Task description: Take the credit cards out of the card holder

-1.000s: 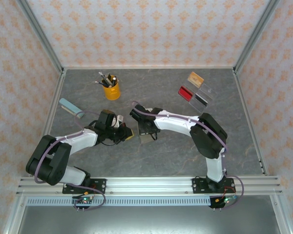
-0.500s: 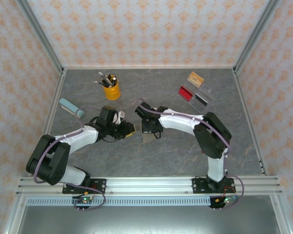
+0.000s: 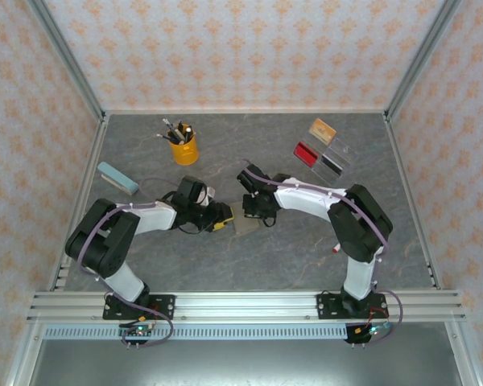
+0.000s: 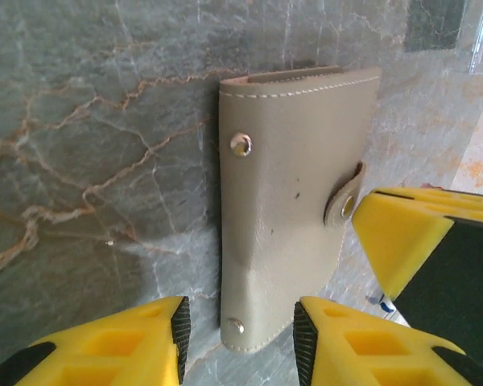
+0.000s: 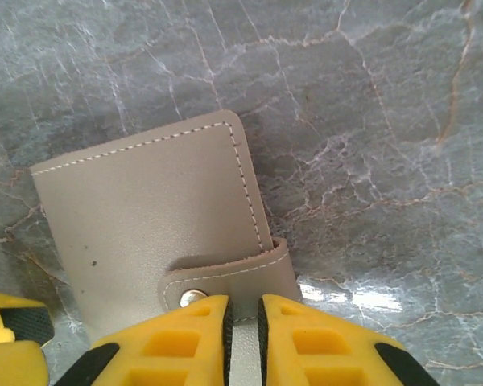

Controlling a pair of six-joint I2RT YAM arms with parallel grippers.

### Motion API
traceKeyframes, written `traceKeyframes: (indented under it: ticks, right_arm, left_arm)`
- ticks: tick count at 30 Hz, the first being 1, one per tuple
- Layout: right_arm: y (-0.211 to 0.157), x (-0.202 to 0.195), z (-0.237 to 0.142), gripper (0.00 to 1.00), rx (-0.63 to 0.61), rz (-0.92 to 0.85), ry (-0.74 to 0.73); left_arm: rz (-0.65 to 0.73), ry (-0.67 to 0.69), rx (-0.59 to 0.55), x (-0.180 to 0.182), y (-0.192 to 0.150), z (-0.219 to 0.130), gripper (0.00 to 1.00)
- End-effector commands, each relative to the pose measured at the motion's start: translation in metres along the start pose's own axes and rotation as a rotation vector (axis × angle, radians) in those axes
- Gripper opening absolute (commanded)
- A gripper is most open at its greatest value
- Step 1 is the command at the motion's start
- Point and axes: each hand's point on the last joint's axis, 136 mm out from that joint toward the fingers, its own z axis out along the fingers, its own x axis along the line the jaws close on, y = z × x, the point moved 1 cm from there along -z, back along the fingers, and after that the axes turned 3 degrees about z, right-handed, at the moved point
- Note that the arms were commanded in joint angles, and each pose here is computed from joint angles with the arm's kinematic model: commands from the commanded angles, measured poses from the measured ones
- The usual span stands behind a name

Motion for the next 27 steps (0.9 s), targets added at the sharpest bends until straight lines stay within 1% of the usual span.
traceKeyframes:
  ticks: [1,6,11,19,22,25,27]
  right_arm:
    - [-0.007,0.003,0.01,0.18,0.056,0.041,0.08]
    - [-0.012,0.005,0.02,0.18,0.107,0.088,0.166]
    - [-0.015,0.007,0.024,0.18,0.14,0.116,0.212]
    - [-0.016,0.012,0.026,0.18,0.168,0.152,0.281]
    - [-0.015,0.015,0.022,0.18,0.169,0.161,0.309]
    - [-0.014,0.02,0.018,0.18,0.168,0.16,0.334]
    - [-0.012,0.022,0.013,0.19,0.158,0.155,0.345]
  left_arm:
    - [0.023,-0.059,-0.026,-0.02,0.011,0.003,0.42]
    - [0.014,-0.066,-0.013,-0.02,0.012,0.009,0.41]
    - [0.01,-0.065,0.0,-0.017,0.011,0.013,0.41]
    - [0.065,-0.158,-0.008,-0.037,0.012,0.006,0.41]
    - [0.086,-0.167,-0.013,-0.041,0.011,0.002,0.4]
    - [0.103,-0.171,-0.018,-0.044,0.01,-0.002,0.29]
    - [0.114,-0.163,-0.023,-0.044,0.009,-0.004,0.18]
